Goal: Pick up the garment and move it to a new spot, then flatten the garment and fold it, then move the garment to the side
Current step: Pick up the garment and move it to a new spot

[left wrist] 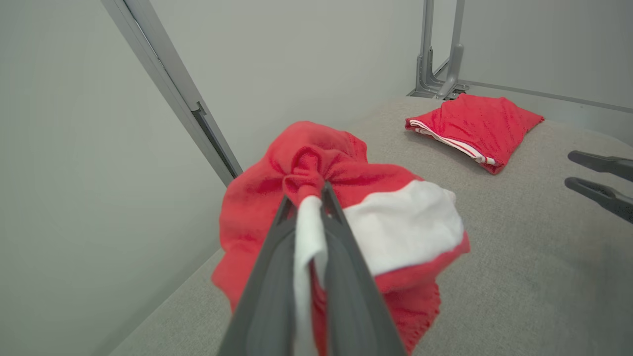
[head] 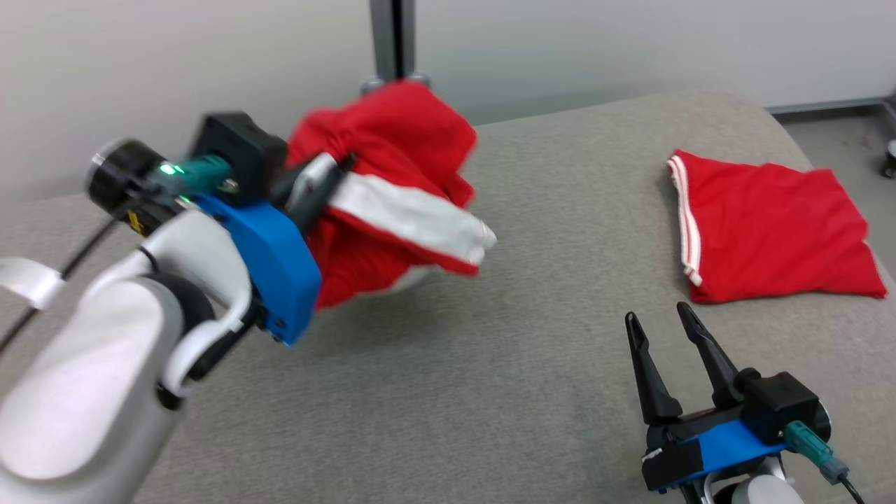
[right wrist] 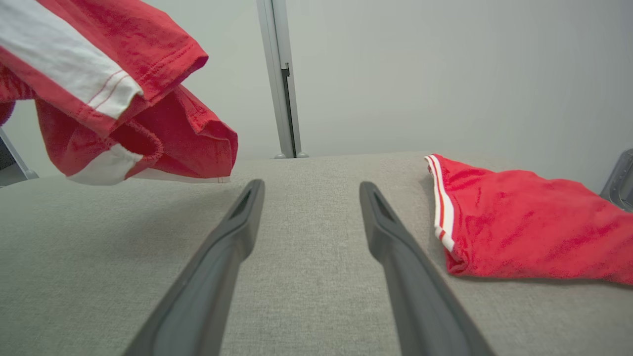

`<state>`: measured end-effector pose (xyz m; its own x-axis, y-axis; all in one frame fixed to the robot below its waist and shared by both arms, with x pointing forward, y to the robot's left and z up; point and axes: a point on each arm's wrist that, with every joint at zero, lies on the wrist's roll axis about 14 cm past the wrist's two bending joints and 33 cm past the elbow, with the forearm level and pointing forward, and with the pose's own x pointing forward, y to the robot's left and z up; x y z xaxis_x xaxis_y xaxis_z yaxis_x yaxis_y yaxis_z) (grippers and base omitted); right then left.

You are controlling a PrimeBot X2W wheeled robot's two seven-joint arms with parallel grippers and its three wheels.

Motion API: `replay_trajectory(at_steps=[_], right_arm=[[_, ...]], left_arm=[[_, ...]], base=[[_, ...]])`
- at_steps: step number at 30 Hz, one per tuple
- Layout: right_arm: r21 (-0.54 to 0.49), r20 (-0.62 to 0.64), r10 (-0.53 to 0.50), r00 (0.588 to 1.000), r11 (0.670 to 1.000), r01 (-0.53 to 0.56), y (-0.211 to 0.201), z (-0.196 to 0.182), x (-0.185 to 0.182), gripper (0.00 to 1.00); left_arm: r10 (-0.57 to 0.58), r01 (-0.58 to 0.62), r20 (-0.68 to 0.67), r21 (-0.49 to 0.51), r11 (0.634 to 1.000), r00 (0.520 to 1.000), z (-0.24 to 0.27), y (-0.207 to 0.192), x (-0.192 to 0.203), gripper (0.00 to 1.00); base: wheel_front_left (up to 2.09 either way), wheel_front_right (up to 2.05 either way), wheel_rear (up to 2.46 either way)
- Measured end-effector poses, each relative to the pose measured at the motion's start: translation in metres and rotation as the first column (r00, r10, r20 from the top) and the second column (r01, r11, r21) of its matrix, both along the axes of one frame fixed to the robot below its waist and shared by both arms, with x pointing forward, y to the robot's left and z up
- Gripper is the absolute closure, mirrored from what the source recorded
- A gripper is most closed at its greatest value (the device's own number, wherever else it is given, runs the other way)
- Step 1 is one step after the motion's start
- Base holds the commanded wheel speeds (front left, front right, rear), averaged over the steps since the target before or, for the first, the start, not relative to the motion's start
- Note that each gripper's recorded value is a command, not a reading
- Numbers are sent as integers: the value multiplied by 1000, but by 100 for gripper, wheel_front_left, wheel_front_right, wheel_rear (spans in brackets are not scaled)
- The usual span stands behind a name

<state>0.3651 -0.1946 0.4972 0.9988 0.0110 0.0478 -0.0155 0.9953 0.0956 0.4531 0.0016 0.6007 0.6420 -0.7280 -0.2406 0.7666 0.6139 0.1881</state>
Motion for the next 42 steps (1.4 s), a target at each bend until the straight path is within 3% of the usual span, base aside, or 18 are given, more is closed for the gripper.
replay_trajectory(at_steps=[8,9,10,11,14,17,22,29,38,42], right_arm=[[2,-12,-65,998,998,65,-20,-2,-7,0],[2,-13,-66,998,998,66,-21,-2,-7,0],[2,-13,-70,997,998,70,-22,-2,-7,0],[2,-12,-72,997,997,72,-23,-2,-7,0],[1,-4,-77,997,997,77,-24,1,-8,0],[-3,-1,-82,997,997,82,-26,1,-10,0],[-2,22,-44,999,999,44,-14,7,-7,0],[3,35,29,999,1000,-29,10,12,3,0],[-4,19,88,996,996,-87,28,10,12,0],[-4,5,98,995,995,-98,31,8,12,0]], left_arm=[[-132,151,-217,75,986,967,-110,-55,-29,100],[-131,150,-227,69,986,965,-118,-58,-30,91],[-126,146,-239,67,987,963,-127,-61,-32,57],[-121,144,-253,73,987,960,-136,-61,-35,0],[-81,100,-284,52,994,955,-153,-59,-43,0],[-43,31,-281,-50,998,959,-147,-58,-48,0],[83,-131,-232,-202,971,969,-131,-30,-49,0],[314,-351,-158,-402,846,936,-106,33,-50,0],[580,-569,-122,-433,699,806,-101,124,-61,0],[658,-633,-100,-411,656,746,-105,155,-72,0]], base=[[0,0,0],[0,0,0],[0,0,0],[0,0,0],[0,0,0],[0,0,0],[0,0,0],[0,0,0],[0,0,0],[0,0,0]])
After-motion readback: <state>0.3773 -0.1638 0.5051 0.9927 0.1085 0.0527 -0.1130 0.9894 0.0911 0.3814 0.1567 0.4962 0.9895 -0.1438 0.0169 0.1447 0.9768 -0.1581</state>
